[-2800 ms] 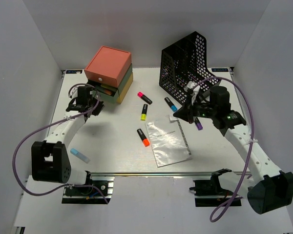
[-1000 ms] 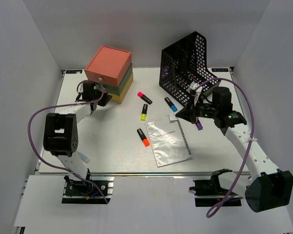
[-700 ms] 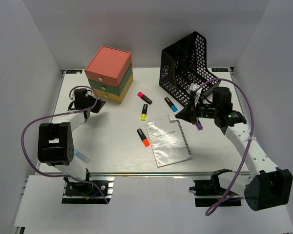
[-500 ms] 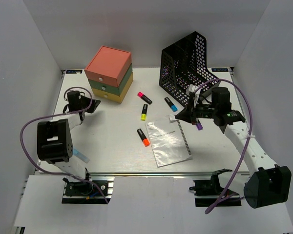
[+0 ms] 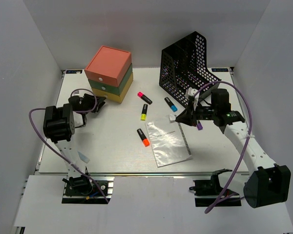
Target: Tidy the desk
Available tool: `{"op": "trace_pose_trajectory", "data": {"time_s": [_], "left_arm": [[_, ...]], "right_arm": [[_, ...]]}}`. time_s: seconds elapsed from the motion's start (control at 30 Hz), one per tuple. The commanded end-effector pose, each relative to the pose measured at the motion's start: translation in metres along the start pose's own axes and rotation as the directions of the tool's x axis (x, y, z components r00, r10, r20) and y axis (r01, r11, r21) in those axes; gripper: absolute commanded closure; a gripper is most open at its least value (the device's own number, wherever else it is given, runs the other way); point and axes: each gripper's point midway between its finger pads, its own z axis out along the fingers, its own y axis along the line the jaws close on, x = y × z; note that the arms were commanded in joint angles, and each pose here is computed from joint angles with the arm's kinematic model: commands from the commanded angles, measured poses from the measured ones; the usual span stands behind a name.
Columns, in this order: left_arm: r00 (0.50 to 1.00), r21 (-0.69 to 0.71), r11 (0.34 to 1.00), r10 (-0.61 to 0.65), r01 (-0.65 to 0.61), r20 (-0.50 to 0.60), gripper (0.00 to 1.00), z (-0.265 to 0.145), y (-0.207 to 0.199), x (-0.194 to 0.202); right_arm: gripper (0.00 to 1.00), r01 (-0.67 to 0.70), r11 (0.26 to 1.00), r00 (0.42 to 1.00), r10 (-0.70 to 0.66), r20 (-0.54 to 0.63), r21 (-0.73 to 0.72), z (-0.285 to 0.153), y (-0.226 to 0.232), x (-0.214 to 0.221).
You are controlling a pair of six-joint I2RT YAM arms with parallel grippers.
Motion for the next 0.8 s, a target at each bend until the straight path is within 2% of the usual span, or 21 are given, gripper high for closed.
{"op": "trace_pose_trajectory", "data": {"time_s": [0.0, 0.17, 0.77], "left_arm": [[0.998, 0.225, 0.972, 0.059, -0.064, 0.031, 0.48, -0.004, -0.047, -0.013], [0.998, 0.303, 0.951, 0.041, -0.057, 0.057, 0.43, -0.003, -0.048, -0.015], [0.996, 0.243, 0.970, -0.004, -0.017, 0.088, 0.44, 0.012, -0.028, -0.026]], "right_arm": [[0.82, 0.017, 1.000, 1.000, -0.017, 0.000, -0.014, 0.000, 0.000, 0.002], [0.82, -0.001, 1.000, 1.000, 0.001, -0.012, -0.020, 0.002, -0.001, 0.007], [0.83, -0.003, 1.000, 1.000, 0.002, -0.025, -0.022, 0.004, -0.004, 0.010]]}}
